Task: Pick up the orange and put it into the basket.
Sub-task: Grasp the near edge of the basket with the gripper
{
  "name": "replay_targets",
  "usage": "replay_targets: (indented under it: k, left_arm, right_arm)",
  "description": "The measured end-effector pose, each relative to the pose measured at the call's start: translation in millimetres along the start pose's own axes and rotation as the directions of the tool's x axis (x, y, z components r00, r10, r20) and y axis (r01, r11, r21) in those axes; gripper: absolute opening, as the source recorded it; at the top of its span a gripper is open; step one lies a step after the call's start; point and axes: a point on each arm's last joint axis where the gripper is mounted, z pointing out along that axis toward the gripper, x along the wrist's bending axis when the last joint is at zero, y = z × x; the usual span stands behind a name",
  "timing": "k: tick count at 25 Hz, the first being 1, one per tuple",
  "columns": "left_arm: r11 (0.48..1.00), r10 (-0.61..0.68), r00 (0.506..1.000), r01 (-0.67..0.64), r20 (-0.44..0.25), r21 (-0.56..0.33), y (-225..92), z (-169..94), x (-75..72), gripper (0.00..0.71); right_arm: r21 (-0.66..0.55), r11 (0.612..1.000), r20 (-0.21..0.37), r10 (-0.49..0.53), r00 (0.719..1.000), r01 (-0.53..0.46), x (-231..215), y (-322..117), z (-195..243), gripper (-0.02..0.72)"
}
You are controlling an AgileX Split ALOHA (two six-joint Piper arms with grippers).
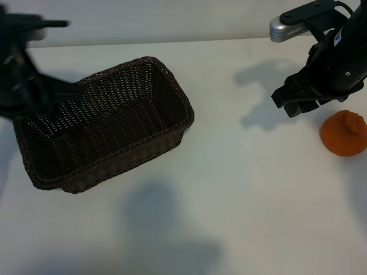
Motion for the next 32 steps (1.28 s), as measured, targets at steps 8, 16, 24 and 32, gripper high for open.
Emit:
replay_targets:
  k: [8,16,24,32]
  left_arm:
    - [0.972,-0.236,0.971,0.236,0.036,0.018,-38,29,37.9,0.544]
    - [0.937,-0.348,0.933,0.344,0.091,0.054,-51,61,44.0,0.543]
    - [0.937,-0.35,0.931,0.348,0.104,0.034,-49,63,43.0,0.543]
    - [0.932,-0.361,0.929,0.361,0.081,0.015,-48,64,45.5,0.543]
  right_arm:
    - [0.003,1.0,0.001,-0.001,1.0,0.001,0,0,0,0.535]
    - [0.003,1.0,0.001,-0.001,1.0,0.001,0,0,0,0.535]
    - [0.003,1.0,0.001,-0.001,1.0,0.001,0,0,0,0.535]
    - [0.003,1.0,0.001,-0.001,1.0,0.001,0,0,0,0.535]
